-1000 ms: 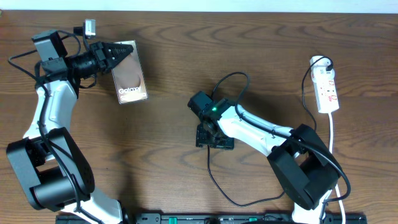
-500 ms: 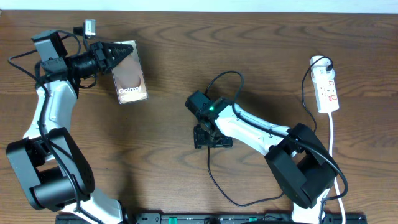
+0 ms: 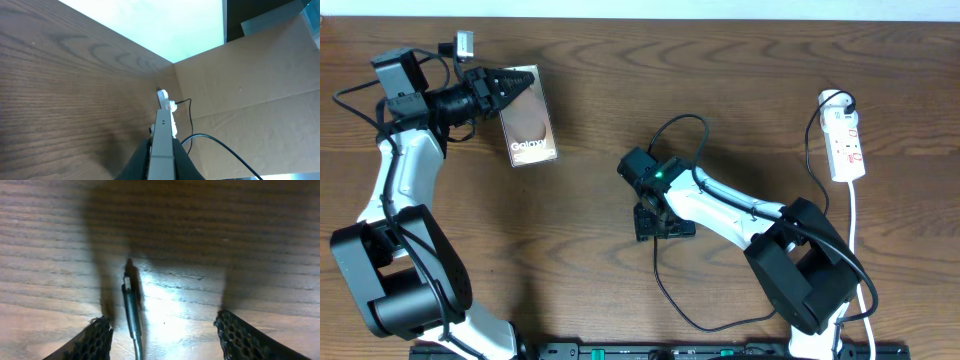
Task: Plug charger to phone and switch on socket
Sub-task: 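Lower the right gripper and grasp the black cable's connector end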
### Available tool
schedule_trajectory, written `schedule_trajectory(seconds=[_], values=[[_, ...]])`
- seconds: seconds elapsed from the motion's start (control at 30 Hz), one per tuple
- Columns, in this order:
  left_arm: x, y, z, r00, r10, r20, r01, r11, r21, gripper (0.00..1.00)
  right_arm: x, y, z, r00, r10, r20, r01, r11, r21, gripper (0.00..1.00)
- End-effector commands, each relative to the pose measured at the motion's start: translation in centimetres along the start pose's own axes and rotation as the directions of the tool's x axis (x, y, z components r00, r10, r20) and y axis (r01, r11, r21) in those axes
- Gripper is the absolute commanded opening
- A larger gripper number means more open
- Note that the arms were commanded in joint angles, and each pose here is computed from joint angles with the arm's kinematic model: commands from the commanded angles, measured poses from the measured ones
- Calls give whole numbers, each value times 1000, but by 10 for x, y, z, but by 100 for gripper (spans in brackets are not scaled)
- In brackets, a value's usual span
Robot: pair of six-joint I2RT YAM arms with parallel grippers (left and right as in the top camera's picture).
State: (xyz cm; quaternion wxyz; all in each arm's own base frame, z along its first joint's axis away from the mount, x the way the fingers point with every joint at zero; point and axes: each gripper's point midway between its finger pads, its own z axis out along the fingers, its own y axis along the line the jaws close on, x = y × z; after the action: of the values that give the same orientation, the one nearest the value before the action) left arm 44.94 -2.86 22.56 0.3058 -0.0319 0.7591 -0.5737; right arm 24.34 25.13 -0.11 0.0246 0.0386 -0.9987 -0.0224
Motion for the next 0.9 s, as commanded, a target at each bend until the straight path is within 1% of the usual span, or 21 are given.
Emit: schedule_trajectory(seconds=[0.0,0.17,0.2,0.23,0.27,0.4,0.47,0.53,0.6,0.7,0.87], values=[[-1,-13,-4,1000,28,1,-28,999,17,7,-3,-4,3,1000,-2,13,1,999,41,65],[-1,-13,-4,1000,28,1,-28,999,17,7,-3,-4,3,1000,4,13,-5,999,43,56],[-1,-13,-4,1000,28,1,-28,999,17,7,-3,-4,3,1000,5,13,-6,999,43,53],[-1,-13,-4,1000,28,1,-28,999,17,8,-3,-4,3,1000,5,12,-6,999,43,47],[-1,-13,-4,1000,28,1,-28,999,17,7,-3,-4,3,1000,5,12,-6,999,42,45],[-1,-13,-4,1000,28,1,-28,999,17,7,-3,-4,3,1000,5,11,-6,999,40,41],[-1,-13,-4,1000,28,1,-28,999,17,7,-3,-4,3,1000,5,12,-6,999,40,36],[-1,-13,-4,1000,28,1,-28,999,17,7,-3,-4,3,1000,5,12,-6,999,40,34],[-1,-13,-4,1000,28,1,-28,999,17,7,-3,-4,3,1000,5,12,-6,999,40,27],[-1,-13,-4,1000,28,1,-28,999,17,7,-3,-4,3,1000,5,12,-6,999,40,20],[-1,-13,-4,1000,28,1,-28,999,17,7,-3,-4,3,1000,5,11,-6,999,40,15]])
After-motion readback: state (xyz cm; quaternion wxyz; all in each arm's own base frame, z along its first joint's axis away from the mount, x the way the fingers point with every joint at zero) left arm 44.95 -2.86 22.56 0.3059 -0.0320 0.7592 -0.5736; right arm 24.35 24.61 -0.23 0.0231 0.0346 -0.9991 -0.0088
